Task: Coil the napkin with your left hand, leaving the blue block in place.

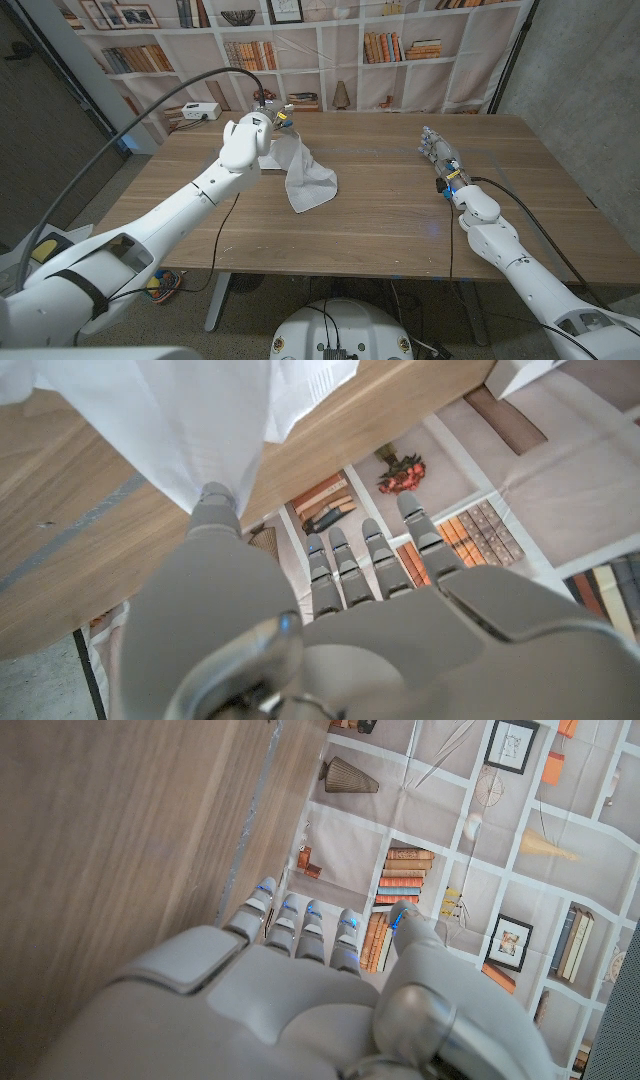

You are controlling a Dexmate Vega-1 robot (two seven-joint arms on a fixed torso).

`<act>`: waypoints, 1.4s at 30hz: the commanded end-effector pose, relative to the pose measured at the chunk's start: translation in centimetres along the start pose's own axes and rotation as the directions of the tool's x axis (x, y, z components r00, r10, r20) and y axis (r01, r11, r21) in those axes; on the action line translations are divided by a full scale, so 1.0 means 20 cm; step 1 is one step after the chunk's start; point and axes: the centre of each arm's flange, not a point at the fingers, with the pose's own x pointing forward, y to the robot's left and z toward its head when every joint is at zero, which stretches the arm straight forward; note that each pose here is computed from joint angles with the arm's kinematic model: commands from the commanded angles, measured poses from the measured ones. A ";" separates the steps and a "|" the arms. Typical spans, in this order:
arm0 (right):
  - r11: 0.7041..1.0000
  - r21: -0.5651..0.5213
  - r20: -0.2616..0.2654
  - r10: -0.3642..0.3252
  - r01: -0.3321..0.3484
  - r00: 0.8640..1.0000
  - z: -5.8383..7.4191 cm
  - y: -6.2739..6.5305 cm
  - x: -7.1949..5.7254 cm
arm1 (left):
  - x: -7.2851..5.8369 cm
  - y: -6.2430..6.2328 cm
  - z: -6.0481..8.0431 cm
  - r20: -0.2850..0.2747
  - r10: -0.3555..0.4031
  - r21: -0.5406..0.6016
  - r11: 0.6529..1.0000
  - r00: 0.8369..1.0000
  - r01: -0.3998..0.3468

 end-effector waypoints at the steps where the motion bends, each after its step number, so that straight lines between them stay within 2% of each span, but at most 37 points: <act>1: 1.000 -0.001 0.005 -0.001 0.001 1.000 0.01 0.00 -0.01 | -0.04 0.10 0.10 0.126 0.278 0.439 0.845 0.952 -0.305; 3: 1.000 0.000 0.003 -0.004 0.004 1.000 0.00 0.00 -0.01 | -0.04 0.06 0.13 0.198 0.328 0.554 0.740 0.924 -0.381; 5: 1.000 0.001 0.003 -0.002 0.002 1.000 0.00 0.00 -0.02 | -0.04 0.03 0.14 0.265 0.367 0.604 0.658 0.892 -0.450; 6: 1.000 0.000 0.003 -0.003 0.003 1.000 0.00 0.00 -0.02 | -0.03 0.00 0.15 0.294 0.386 0.633 0.606 0.874 -0.481; 7: 1.000 -0.001 0.003 -0.004 0.004 1.000 0.00 0.00 -0.02 | -0.03 -0.01 0.16 0.310 0.400 0.649 0.574 0.862 -0.500; 10: 1.000 -0.004 0.004 -0.003 0.003 1.000 0.00 0.00 -0.02 | 0.00 -0.04 0.18 0.366 0.436 0.654 0.507 0.822 -0.561; 16: 1.000 -0.008 0.011 -0.004 0.004 1.000 0.01 -0.01 -0.04 | 0.09 -0.09 0.25 0.452 0.389 0.692 0.415 0.803 -0.591; 17: 1.000 -0.010 0.011 -0.004 0.005 1.000 0.02 -0.01 -0.04 | 0.10 -0.10 0.26 0.470 0.382 0.699 0.389 0.796 -0.600; 18: 1.000 -0.010 0.012 -0.005 0.005 1.000 0.02 -0.01 -0.04 | 0.11 -0.12 0.26 0.488 0.392 0.695 0.366 0.780 -0.619; 19: 1.000 -0.010 0.014 -0.007 0.007 1.000 0.02 -0.01 -0.05 | 0.13 -0.14 0.26 0.507 0.395 0.684 0.357 0.766 -0.637; 20: 1.000 -0.010 0.014 -0.009 0.009 1.000 0.02 -0.01 -0.05 | 0.14 -0.17 0.27 0.520 0.400 0.690 0.324 0.755 -0.647; 21: 1.000 -0.009 0.015 -0.009 0.009 1.000 0.02 -0.02 -0.06 | 0.16 -0.20 0.28 0.527 0.412 0.706 0.276 0.743 -0.653; 22: 1.000 -0.011 0.013 -0.013 0.013 1.000 0.02 -0.02 -0.06 | 0.17 -0.22 0.28 0.536 0.414 0.706 0.259 0.736 -0.659; 24: 1.000 -0.010 0.011 -0.018 0.018 1.000 0.02 -0.02 -0.08 | 0.19 -0.25 0.30 0.522 0.428 0.716 0.250 0.738 -0.652; 26: 1.000 -0.013 0.006 -0.024 0.024 1.000 0.02 -0.03 -0.09 | 0.20 -0.25 0.30 0.504 0.438 0.707 0.286 0.745 -0.646; 28: 0.999 -0.014 0.001 -0.031 0.031 1.000 0.01 -0.04 -0.10 | 0.19 -0.25 0.31 0.484 0.455 0.703 0.305 0.747 -0.642; 30: 0.999 -0.010 -0.002 -0.035 0.035 0.999 0.01 -0.04 -0.10 | 0.16 -0.23 0.31 0.464 0.499 0.652 0.367 0.732 -0.664; 31: 0.999 -0.012 -0.003 -0.038 0.038 0.999 0.01 -0.04 -0.11 | 0.14 -0.21 0.31 0.445 0.519 0.629 0.399 0.729 -0.668; 32: 0.999 -0.013 -0.004 -0.039 0.039 0.999 0.01 -0.05 -0.11 | 0.12 -0.19 0.31 0.421 0.532 0.595 0.450 0.735 -0.666; 33: 0.999 -0.013 -0.005 -0.040 0.040 0.999 0.01 -0.05 -0.11 | 0.09 -0.16 0.31 0.390 0.539 0.543 0.520 0.746 -0.659; 34: 0.999 -0.013 -0.003 -0.043 0.043 0.999 0.01 -0.05 -0.11 | 0.07 -0.13 0.30 0.358 0.534 0.492 0.589 0.766 -0.640; 35: 0.999 -0.014 -0.003 -0.044 0.044 0.999 0.02 -0.04 -0.11 | 0.04 -0.10 0.30 0.338 0.504 0.461 0.647 0.795 -0.607; 36: 0.999 -0.014 -0.002 -0.044 0.044 0.999 0.02 -0.04 -0.11 | 0.02 -0.08 0.29 0.322 0.482 0.424 0.696 0.814 -0.580; 37: 0.999 -0.013 -0.004 -0.044 0.044 0.999 0.02 -0.04 -0.11 | 0.00 -0.06 0.29 0.306 0.467 0.406 0.724 0.830 -0.558; 40: 0.999 -0.016 -0.004 -0.041 0.041 0.999 0.02 -0.03 -0.10 | -0.06 -0.02 0.26 0.264 0.426 0.424 0.755 0.866 -0.501; 41: 0.999 -0.015 -0.005 -0.038 0.038 0.999 0.02 -0.03 -0.10 | -0.07 0.00 0.24 0.239 0.399 0.426 0.776 0.885 -0.465; 42: 0.999 -0.015 -0.007 -0.036 0.036 0.999 0.02 -0.02 -0.09 | -0.08 0.03 0.21 0.186 0.327 0.419 0.827 0.927 -0.376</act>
